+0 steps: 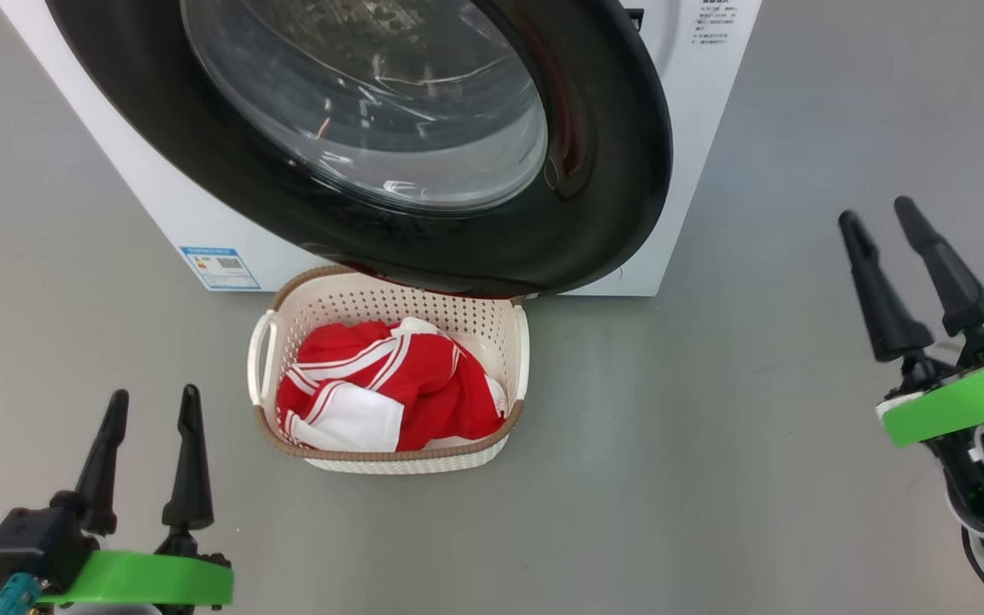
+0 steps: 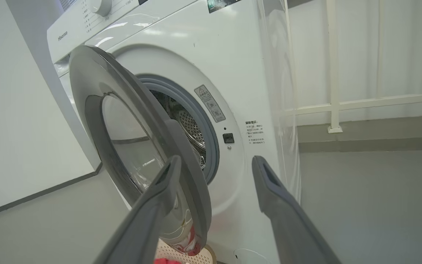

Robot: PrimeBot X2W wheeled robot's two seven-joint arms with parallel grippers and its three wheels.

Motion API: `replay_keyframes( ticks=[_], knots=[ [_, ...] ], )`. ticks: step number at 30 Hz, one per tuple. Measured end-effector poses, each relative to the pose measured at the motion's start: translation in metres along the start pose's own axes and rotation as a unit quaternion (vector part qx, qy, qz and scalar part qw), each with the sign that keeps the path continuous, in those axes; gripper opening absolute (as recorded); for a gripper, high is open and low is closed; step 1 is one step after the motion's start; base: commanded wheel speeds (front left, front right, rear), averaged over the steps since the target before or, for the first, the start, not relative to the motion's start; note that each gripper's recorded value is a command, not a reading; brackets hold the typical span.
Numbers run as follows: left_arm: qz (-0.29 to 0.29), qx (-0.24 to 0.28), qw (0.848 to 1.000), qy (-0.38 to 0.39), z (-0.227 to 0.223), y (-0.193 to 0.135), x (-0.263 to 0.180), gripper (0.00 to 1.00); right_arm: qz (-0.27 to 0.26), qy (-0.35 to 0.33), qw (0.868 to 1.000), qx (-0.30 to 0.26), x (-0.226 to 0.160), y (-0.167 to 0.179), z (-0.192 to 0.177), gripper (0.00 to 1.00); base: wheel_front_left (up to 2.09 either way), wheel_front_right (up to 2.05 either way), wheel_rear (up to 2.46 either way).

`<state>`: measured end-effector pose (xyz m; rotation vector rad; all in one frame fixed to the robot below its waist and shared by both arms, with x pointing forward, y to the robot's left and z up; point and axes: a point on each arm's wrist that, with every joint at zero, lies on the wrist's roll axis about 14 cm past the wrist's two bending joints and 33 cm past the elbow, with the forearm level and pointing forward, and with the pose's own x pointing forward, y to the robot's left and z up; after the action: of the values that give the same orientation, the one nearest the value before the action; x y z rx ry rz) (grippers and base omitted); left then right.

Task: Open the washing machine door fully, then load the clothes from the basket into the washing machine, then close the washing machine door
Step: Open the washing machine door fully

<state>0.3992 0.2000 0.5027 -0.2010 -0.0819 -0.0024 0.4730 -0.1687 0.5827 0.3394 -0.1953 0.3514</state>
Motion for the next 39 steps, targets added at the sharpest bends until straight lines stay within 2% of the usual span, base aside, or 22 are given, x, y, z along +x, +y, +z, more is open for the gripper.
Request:
replay_keyframes(
  ticks=[2,9,13,39],
  knots=[
    [0.0,0.0,1.0,0.001,-0.001,0.0,0.0,1.0,-0.001,0.01,1.0,-0.025,-0.001,-0.002,-0.007,1.0,0.0,0.0,0.0],
    [0.003,0.001,1.0,0.003,-0.002,0.002,-0.001,1.0,-0.007,0.036,0.998,-0.057,-0.007,0.005,-0.037,1.0,0.0,0.0,0.0],
    [0.005,0.001,1.0,0.003,-0.002,0.003,-0.001,1.0,-0.019,0.043,0.998,-0.044,-0.009,0.004,-0.046,1.0,0.0,0.0,0.0],
    [0.002,0.001,1.0,0.002,-0.001,0.001,-0.004,1.0,-0.027,0.071,0.996,-0.051,-0.015,0.0,-0.065,1.0,0.0,0.0,0.0]
  ],
)
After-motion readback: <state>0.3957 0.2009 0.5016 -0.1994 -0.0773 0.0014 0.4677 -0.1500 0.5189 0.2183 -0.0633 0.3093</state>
